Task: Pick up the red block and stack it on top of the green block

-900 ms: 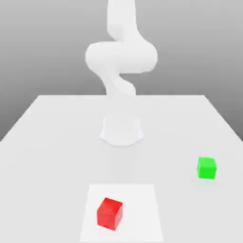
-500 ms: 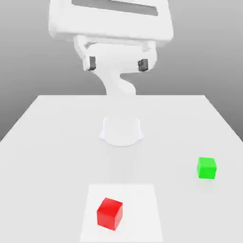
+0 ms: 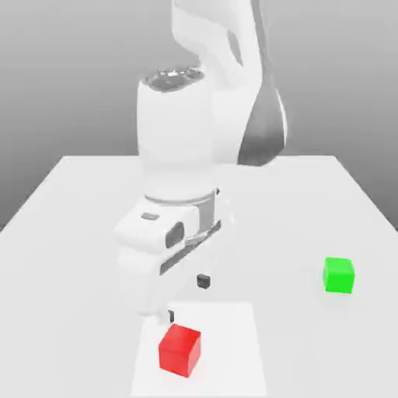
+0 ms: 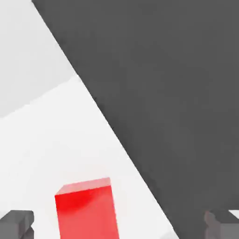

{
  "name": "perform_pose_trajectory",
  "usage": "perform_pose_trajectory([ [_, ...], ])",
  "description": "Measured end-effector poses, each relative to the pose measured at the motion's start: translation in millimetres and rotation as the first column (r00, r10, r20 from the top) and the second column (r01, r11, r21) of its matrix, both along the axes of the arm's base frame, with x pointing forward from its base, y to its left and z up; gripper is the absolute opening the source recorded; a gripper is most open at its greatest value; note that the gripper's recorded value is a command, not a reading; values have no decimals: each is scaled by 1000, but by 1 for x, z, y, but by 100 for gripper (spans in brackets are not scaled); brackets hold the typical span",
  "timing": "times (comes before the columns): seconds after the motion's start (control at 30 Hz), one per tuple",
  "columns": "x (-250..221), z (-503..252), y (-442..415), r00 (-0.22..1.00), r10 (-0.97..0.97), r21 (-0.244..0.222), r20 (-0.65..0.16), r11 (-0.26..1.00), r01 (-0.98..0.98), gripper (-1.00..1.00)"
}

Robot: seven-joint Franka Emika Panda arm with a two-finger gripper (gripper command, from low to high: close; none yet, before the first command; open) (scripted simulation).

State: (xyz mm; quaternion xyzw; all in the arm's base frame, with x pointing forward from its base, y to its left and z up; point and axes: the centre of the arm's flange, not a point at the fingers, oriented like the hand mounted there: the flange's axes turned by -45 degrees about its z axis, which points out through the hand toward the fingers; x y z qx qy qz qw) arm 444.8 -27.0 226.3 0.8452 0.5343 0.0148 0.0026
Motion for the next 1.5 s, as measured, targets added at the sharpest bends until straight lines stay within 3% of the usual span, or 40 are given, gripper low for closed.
perform_pose_trajectory([
  [0.2, -5, -72, -2, 999, 44, -13, -27, 999, -45, 0],
  [0.23, -6, -79, -2, 999, 44, -12, -27, 999, -44, -100],
  [0.43, -7, -83, -2, 999, 44, -11, -30, 999, -44, -100],
  [0.63, -6, -27, -2, 999, 45, -11, -29, 999, -45, -100],
  [0.73, -16, -13, 53, 994, 103, 1, -33, 995, -103, -100],
  [0.97, -94, 5, 220, 944, 329, 13, -39, 944, -329, -100],
  [1.2, -198, 17, 304, 889, 458, -8, -31, 889, -458, -100],
  [1.4, -211, -34, 312, 880, 474, -12, -29, 880, -474, -100],
  [1.43, -211, -42, 312, 881, 473, -12, -29, 881, -474, 100],
  [1.5, -211, -42, 311, 881, 473, -12, -29, 881, -474, 100],
])
